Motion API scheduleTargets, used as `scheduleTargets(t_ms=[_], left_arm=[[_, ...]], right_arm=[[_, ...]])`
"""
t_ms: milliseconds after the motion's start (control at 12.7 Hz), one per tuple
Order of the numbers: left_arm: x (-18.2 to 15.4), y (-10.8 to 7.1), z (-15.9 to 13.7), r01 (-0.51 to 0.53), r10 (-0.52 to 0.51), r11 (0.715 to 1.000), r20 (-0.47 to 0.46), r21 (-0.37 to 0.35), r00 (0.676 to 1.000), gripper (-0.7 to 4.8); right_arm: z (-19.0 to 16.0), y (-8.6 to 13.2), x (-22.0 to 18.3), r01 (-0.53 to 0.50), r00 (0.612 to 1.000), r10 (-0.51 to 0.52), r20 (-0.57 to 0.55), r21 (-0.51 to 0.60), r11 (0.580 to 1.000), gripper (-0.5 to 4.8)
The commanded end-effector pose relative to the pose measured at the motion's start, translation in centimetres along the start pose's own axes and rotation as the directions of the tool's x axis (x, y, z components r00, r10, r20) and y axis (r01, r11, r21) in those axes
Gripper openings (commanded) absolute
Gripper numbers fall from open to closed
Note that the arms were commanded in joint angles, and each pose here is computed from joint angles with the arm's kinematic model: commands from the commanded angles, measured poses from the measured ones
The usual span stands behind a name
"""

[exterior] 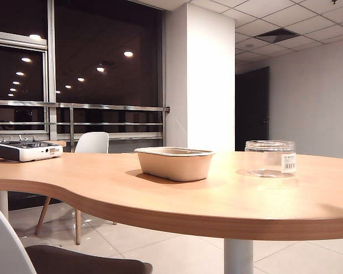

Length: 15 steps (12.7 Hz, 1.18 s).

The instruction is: Pick up the box filled with clips, pour some clips from it into the rectangular paper box, and then put the clip box back on the table.

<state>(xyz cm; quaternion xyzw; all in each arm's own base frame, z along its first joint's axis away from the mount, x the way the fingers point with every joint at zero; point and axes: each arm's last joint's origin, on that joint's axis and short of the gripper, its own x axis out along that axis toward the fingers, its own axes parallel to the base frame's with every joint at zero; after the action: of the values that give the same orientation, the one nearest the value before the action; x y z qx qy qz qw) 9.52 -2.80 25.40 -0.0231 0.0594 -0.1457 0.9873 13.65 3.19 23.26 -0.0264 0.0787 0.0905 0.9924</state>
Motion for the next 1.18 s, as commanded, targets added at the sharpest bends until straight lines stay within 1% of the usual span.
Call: scheduleTargets(t_ms=[78,235,314,392,471,628,706,785,863,942,1020,1099,1177], left_arm=[[0.3,0.1,-0.9,-0.007,0.007,1.000,-0.027,0.001,1.000,-0.06],[0.5,0.2,-1.5,-0.022,0.022,1.000,-0.041,0.002,0.999,-0.06],[1.0,0.2,-2.4,-0.020,0.020,1.000,-0.016,0.001,1.000,-0.06],[1.8,0.4,-4.7,-0.013,0.013,1.000,-0.011,0.001,1.000,-0.06],[1.9,0.4,-5.1,-0.013,0.013,1.000,-0.021,0.001,1.000,-0.06],[1.6,1.0,-6.1,-0.093,0.093,0.996,0.020,-0.003,0.995,-0.06],[1.2,1.8,-6.6,-0.149,0.150,0.989,0.052,-0.012,0.987,-0.06],[0.6,2.8,-7.9,-0.243,0.244,0.970,0.094,-0.025,0.965,-0.06],[0.6,3.2,-8.9,-0.265,0.267,0.964,0.097,-0.029,0.959,-0.06],[0.4,3.3,-9.3,-0.287,0.287,0.958,0.059,-0.021,0.956,-0.06],[0.5,3.3,-9.4,-0.287,0.286,0.958,0.053,0.011,0.957,-0.06],[0.5,3.3,-9.4,-0.288,0.285,0.956,0.052,0.062,0.957,-0.06],[0.5,3.3,-9.4,-0.301,0.298,0.949,0.050,0.090,0.953,-0.06]], right_arm=[[-1.3,-0.2,-1.6,0.043,0.996,-0.044,0.083,0.008,0.999,0.67],[-2.0,-0.2,-2.5,0.041,0.994,-0.042,0.099,0.009,0.999,0.67],[-2.2,-0.3,-3.5,0.043,0.994,-0.044,0.104,0.010,0.999,0.67],[-1.9,-0.4,-4.8,0.046,0.983,-0.049,0.178,0.018,0.999,0.67],[-1.8,-0.4,-5.1,0.047,0.979,-0.050,0.196,0.020,0.999,0.67],[-1.6,-0.5,-5.7,0.047,0.968,-0.052,0.244,0.025,0.999,0.67],[-1.6,-0.5,-5.8,0.047,0.967,-0.052,0.247,0.026,0.999,0.67],[-1.6,-0.5,-5.8,0.048,0.967,-0.053,0.248,0.026,0.999,0.67],[-1.6,-0.5,-5.8,0.047,0.967,-0.052,0.247,0.026,0.999,0.67],[-1.6,-0.5,-5.8,0.048,0.967,-0.053,0.248,0.026,0.999,0.67],[-1.6,-0.5,-5.8,0.048,0.968,-0.052,0.247,0.026,0.999,0.67],[-1.6,-0.5,-5.9,0.046,0.966,-0.051,0.253,0.026,0.999,0.67],[-1.6,-0.5,-5.9,0.047,0.966,-0.052,0.253,0.026,0.999,0.67]])
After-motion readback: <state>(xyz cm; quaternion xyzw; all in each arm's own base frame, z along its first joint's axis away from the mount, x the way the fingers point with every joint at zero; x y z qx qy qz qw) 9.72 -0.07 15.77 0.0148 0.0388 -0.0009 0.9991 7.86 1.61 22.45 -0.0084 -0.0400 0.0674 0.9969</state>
